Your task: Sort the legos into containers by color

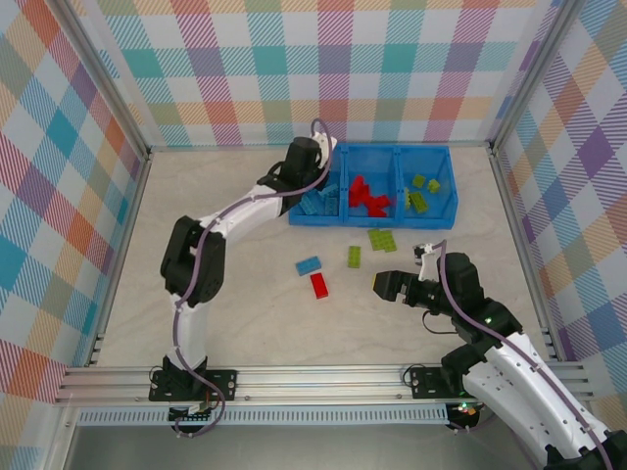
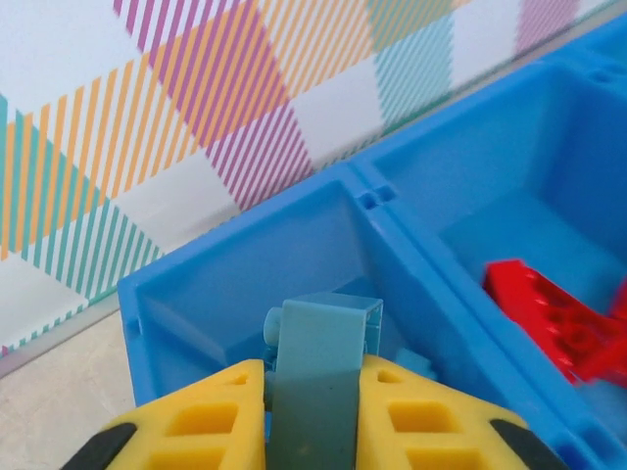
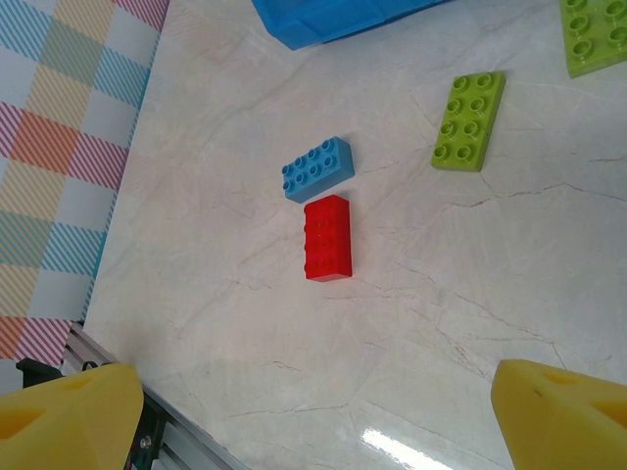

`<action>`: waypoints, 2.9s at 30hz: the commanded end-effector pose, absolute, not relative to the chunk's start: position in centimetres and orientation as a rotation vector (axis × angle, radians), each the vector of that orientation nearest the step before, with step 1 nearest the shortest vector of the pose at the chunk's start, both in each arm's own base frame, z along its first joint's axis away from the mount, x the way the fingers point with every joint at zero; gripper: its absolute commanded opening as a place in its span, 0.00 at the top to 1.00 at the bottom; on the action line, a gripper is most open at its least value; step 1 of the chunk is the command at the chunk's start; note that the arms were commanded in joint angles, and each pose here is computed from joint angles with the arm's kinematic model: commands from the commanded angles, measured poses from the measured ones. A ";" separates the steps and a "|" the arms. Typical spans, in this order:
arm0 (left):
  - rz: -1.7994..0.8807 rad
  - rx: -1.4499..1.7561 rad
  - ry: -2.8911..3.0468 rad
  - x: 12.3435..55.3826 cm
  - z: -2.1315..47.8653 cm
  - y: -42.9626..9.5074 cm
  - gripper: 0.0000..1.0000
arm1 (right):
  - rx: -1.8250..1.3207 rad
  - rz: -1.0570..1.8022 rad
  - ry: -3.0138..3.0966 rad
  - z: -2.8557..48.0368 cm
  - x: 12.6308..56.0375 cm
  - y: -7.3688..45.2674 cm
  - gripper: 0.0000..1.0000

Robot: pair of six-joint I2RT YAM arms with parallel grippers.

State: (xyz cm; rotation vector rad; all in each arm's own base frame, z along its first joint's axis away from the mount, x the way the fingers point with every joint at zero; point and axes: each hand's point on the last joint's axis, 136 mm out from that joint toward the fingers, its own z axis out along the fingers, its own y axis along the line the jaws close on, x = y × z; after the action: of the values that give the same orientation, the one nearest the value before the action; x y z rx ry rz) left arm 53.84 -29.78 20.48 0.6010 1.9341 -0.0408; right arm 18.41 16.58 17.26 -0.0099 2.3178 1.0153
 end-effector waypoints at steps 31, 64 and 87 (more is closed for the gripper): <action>-0.361 1.309 1.751 14.3 26.5 -23.2 0.21 | 0.041 0.333 2.552 11.2 27.9 19.6 0.16; -0.438 1.691 1.677 9.4 18.7 -22.1 0.00 | 0.041 0.127 2.688 3.2 31.6 21.3 0.68; -0.391 1.314 1.629 12.7 23.2 -20.7 0.00 | 0.288 0.050 2.314 18.0 48.1 4.4 0.68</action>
State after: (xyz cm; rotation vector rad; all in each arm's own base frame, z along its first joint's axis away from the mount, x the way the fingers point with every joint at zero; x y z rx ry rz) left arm 12.15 -20.61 23.23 1.3529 1.6054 -0.3893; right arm 46.14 4.41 19.33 0.3584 2.2612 0.0513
